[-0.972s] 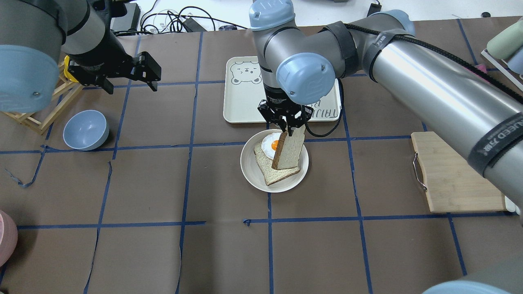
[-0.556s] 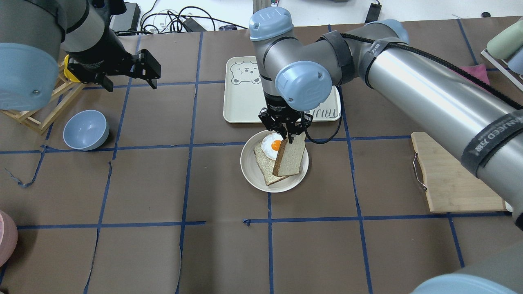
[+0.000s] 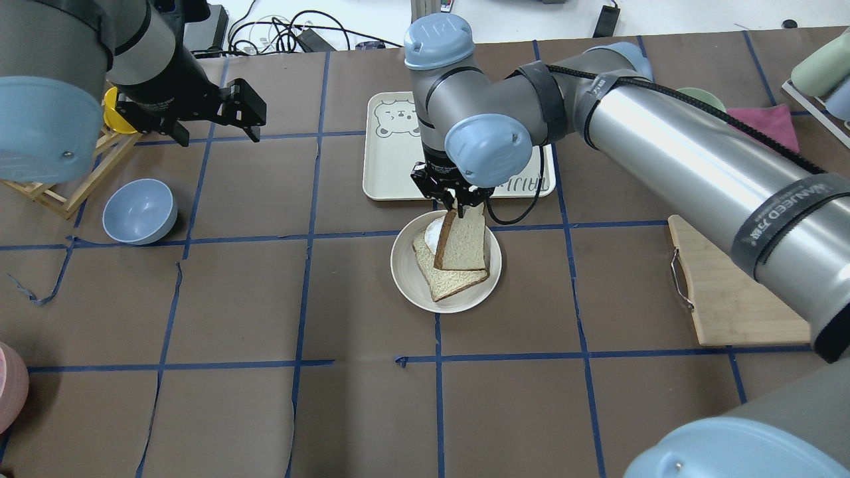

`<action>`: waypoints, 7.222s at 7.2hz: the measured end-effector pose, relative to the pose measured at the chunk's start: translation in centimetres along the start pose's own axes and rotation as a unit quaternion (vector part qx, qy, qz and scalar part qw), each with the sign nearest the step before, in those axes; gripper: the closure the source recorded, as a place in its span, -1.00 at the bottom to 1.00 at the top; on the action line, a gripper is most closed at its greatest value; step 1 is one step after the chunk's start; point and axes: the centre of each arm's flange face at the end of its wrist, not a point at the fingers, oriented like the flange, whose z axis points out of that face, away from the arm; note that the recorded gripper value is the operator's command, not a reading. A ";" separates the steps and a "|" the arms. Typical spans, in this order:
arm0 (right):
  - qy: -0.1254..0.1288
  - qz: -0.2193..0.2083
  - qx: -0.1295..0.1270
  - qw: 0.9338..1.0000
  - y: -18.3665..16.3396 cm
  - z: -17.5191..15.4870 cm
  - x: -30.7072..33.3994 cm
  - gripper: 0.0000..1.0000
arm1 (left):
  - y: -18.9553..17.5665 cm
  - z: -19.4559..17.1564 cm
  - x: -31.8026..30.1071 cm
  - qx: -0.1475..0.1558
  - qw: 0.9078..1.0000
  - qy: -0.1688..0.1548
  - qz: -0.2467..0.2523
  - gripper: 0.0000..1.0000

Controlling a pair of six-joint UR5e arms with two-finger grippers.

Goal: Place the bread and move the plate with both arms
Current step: 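Lay the bread slice on the egg and open the right gripper, then raise the right gripper away while the left gripper reaches toward the plate, then grip the white plate rim with the left gripper, then slide the plate with the left gripper onto the cream bear tray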

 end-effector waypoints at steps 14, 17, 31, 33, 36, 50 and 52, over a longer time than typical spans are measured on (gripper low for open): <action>-0.049 -0.155 0.055 0.985 -6.4 -13.1 17.2 -1.00 | 1.4 5.2 3.1 -0.069 0.996 0.049 0.022 -0.95; -0.061 -0.167 0.064 0.982 -5.0 -15.8 18.9 -1.00 | 3.5 11.2 6.8 -0.096 0.993 0.069 0.015 -0.94; -0.048 -0.143 0.001 0.989 -2.3 -17.6 23.5 -1.00 | 9.7 28.2 13.1 -0.143 0.973 0.156 -0.092 0.20; -0.047 -0.143 0.001 0.989 -2.3 -17.6 23.6 -1.00 | 9.9 28.9 13.4 -0.150 0.972 0.157 -0.094 0.95; -0.046 -0.140 0.001 0.989 -2.2 -17.6 23.6 -1.00 | 9.7 29.1 13.5 -0.147 0.972 0.159 -0.095 1.00; -0.050 -0.137 0.017 0.989 -2.6 -17.9 23.5 -1.00 | -11.5 25.6 15.6 -0.080 0.971 0.198 -0.109 1.00; -0.050 -0.137 0.017 0.989 -2.6 -17.9 23.5 -1.00 | -14.0 28.3 16.1 -0.080 0.971 0.199 -0.111 1.00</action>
